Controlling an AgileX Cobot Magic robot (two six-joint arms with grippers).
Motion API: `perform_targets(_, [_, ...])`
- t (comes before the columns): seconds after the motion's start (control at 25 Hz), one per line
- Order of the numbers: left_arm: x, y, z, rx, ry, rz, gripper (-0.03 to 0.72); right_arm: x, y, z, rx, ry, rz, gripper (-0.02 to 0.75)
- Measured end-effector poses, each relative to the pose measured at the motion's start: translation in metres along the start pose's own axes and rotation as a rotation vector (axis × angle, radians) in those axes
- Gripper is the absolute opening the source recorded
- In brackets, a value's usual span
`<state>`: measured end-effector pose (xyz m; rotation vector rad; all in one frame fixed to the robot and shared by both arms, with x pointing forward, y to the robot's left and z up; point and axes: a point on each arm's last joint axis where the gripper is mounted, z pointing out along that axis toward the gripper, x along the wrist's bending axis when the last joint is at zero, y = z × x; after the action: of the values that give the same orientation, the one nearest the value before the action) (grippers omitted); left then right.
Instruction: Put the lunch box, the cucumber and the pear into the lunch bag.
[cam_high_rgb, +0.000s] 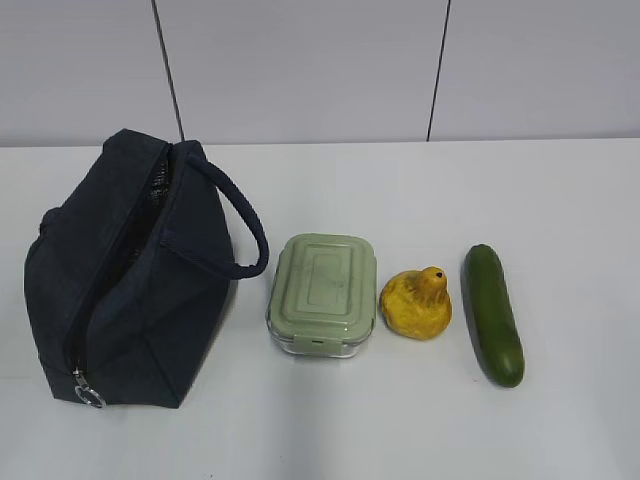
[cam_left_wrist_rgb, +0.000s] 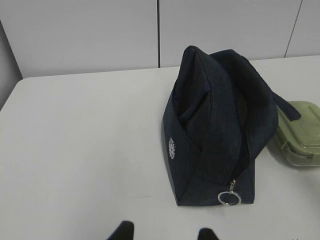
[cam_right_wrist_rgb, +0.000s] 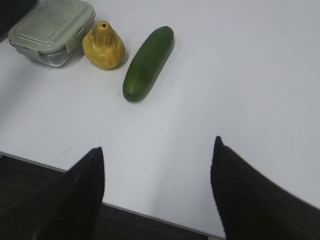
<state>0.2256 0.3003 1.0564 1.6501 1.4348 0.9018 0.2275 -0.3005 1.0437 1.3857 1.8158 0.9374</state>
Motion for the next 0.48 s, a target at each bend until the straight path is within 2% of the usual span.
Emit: perform_targets(0.48, [0.0, 0.0, 0.0, 0.0, 0.0, 0.0, 0.242, 0.0, 0.0, 0.0, 0.0, 0.0, 0.0, 0.517])
